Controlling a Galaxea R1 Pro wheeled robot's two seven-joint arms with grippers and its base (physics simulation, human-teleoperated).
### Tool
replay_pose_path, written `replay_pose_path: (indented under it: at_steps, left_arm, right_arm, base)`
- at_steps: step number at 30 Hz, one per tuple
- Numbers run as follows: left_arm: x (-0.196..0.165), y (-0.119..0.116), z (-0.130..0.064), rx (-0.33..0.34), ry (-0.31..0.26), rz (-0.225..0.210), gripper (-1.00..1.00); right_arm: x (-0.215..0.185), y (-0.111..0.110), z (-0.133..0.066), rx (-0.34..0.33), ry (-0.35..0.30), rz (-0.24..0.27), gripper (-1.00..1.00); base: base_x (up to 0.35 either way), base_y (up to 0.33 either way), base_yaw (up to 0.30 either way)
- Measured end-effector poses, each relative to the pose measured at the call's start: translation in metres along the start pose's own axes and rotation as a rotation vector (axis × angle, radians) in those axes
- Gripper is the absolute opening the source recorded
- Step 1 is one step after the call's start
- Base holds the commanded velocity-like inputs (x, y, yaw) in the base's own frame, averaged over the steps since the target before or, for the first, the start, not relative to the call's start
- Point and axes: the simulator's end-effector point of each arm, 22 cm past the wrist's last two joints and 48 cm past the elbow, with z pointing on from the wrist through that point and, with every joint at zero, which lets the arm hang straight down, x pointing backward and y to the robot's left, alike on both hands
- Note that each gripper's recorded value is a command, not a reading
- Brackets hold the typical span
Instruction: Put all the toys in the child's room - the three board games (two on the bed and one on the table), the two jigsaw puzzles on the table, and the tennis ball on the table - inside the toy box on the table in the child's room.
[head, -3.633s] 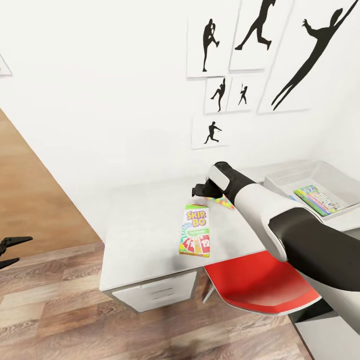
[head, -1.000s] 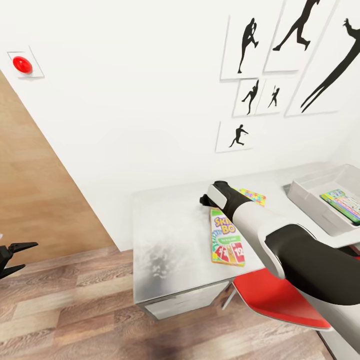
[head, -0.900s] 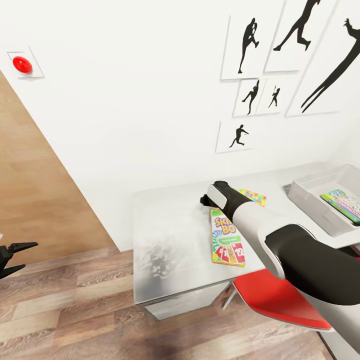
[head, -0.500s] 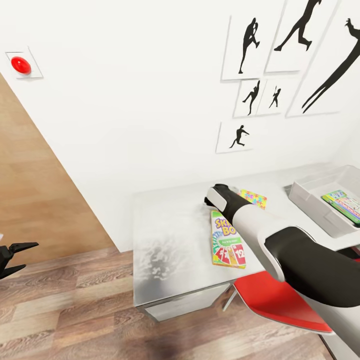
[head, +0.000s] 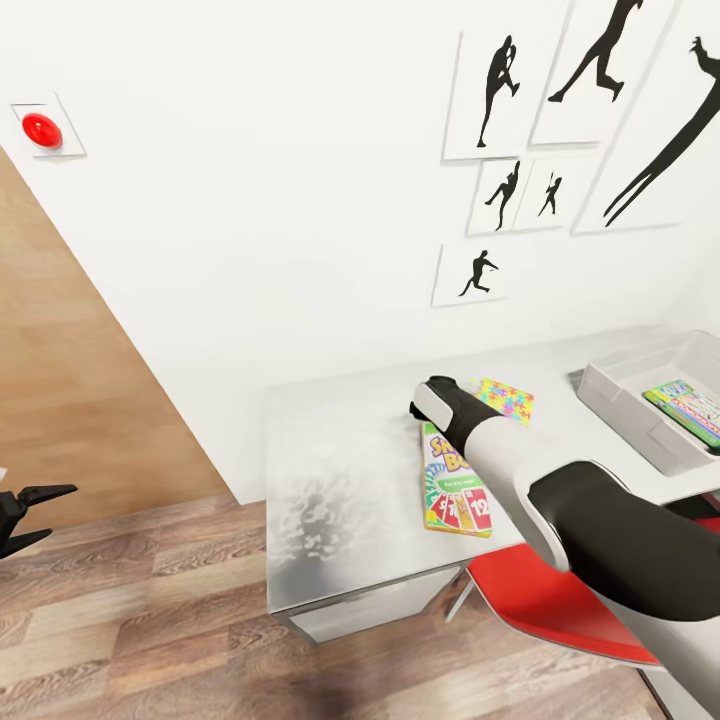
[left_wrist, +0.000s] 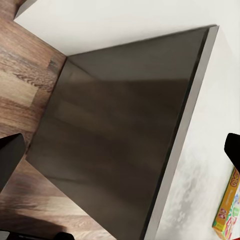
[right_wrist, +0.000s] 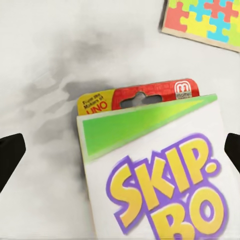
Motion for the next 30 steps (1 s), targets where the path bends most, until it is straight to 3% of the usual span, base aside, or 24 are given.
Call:
replay_pose_path:
  at_steps: [30]
  left_arm:
    - [0.0007, -0.0001, 0.0006, 0.001, 0.000, 0.000, 1.00]
  right_arm:
    - [0.0048, -0.0042, 0.0030, 0.004, 0.010, 0.011, 1.00]
  base:
    - [0.033, -0.020, 0.000]
